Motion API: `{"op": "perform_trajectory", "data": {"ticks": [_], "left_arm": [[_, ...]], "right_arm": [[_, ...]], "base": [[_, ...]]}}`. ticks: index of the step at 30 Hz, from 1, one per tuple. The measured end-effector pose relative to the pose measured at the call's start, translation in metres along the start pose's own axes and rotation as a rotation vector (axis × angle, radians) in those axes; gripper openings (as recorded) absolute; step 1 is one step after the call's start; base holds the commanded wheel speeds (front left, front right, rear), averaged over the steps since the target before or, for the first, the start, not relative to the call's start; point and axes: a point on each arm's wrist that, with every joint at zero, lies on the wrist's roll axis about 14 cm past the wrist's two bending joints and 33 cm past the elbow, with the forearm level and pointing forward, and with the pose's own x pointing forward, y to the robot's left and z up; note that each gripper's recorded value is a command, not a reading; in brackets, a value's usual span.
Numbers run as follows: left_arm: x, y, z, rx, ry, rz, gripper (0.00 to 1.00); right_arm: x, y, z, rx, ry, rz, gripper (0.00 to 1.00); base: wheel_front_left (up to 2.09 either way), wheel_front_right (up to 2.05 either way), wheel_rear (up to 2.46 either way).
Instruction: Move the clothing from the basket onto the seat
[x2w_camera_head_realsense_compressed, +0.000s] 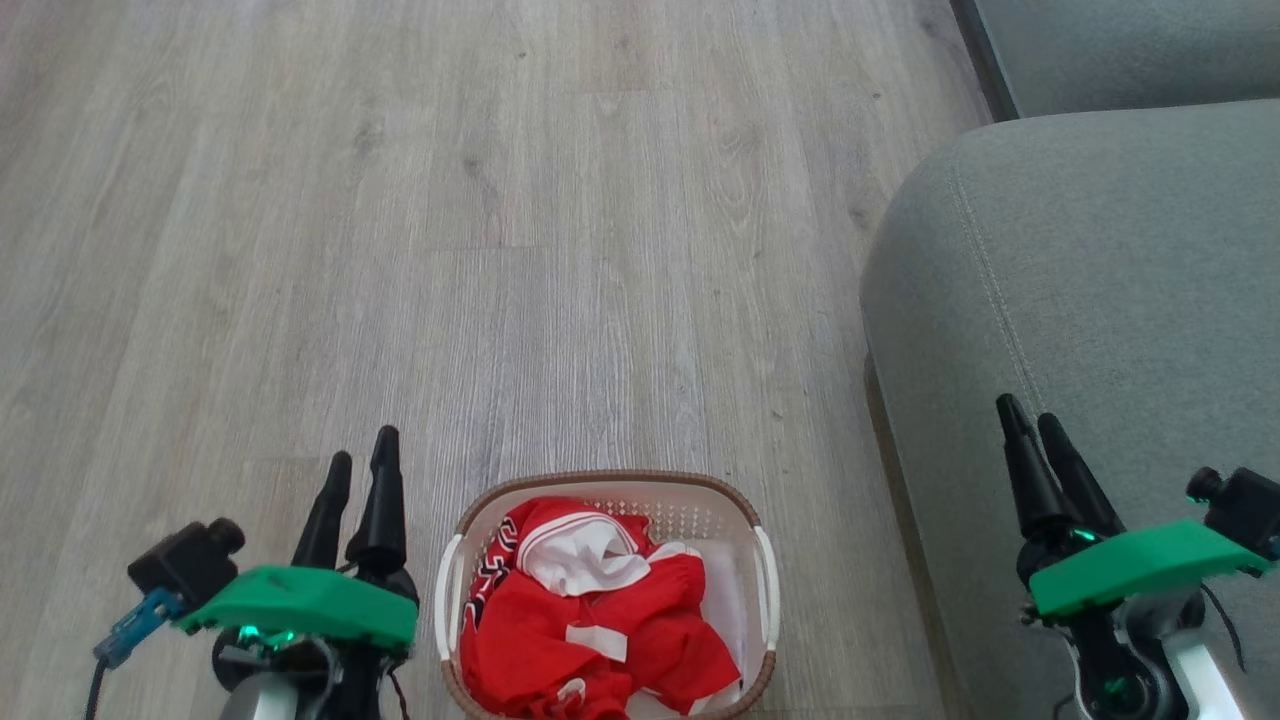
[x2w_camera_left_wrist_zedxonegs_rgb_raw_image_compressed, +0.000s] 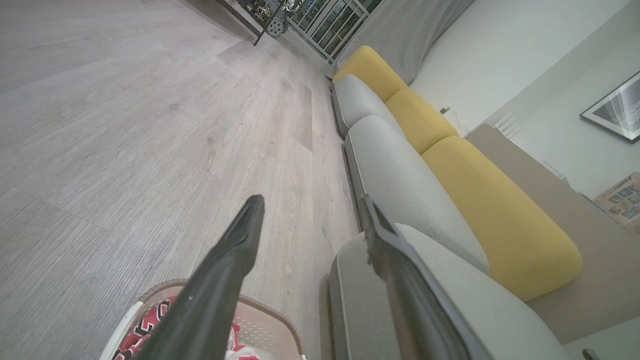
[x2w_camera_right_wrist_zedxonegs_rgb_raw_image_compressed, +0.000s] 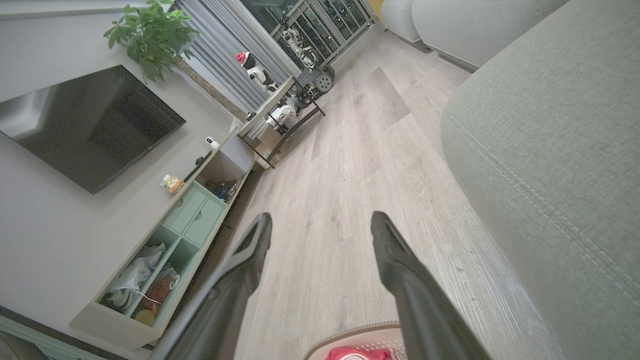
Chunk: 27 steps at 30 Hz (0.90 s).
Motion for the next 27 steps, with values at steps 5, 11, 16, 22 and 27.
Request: {"op": "perform_trajectory", "data": {"ticks": [5,11,16,22,27], "left_arm": [[0.000,-0.003,0.000,0.065,-0.007,-0.005,1.00],[0.000,-0.010,0.000,0.142,-0.019,-0.027,1.00],[0.001,-0.014,0.004,0.193,-0.037,-0.034,1.00],[0.001,-0.020,0.006,0.258,-0.059,-0.053,1.00],[0.001,-0.024,0.006,0.317,-0.072,-0.065,1.00]], "right_arm": [[0.000,0.001,-0.001,-0.053,0.000,0.009,1.00],[-0.001,0.001,0.002,-0.141,-0.008,0.017,1.00],[0.000,0.000,0.004,-0.199,-0.016,0.019,1.00],[0.000,0.002,0.005,-0.269,-0.024,0.031,1.00],[0.000,0.003,0.005,-0.317,-0.028,0.039,1.00]], "base": [[0.00,0.00,0.00],[0.00,0.00,0.00],[0.00,0.00,0.00],[0.00,0.00,0.00],[0.00,0.00,0.00]]}}
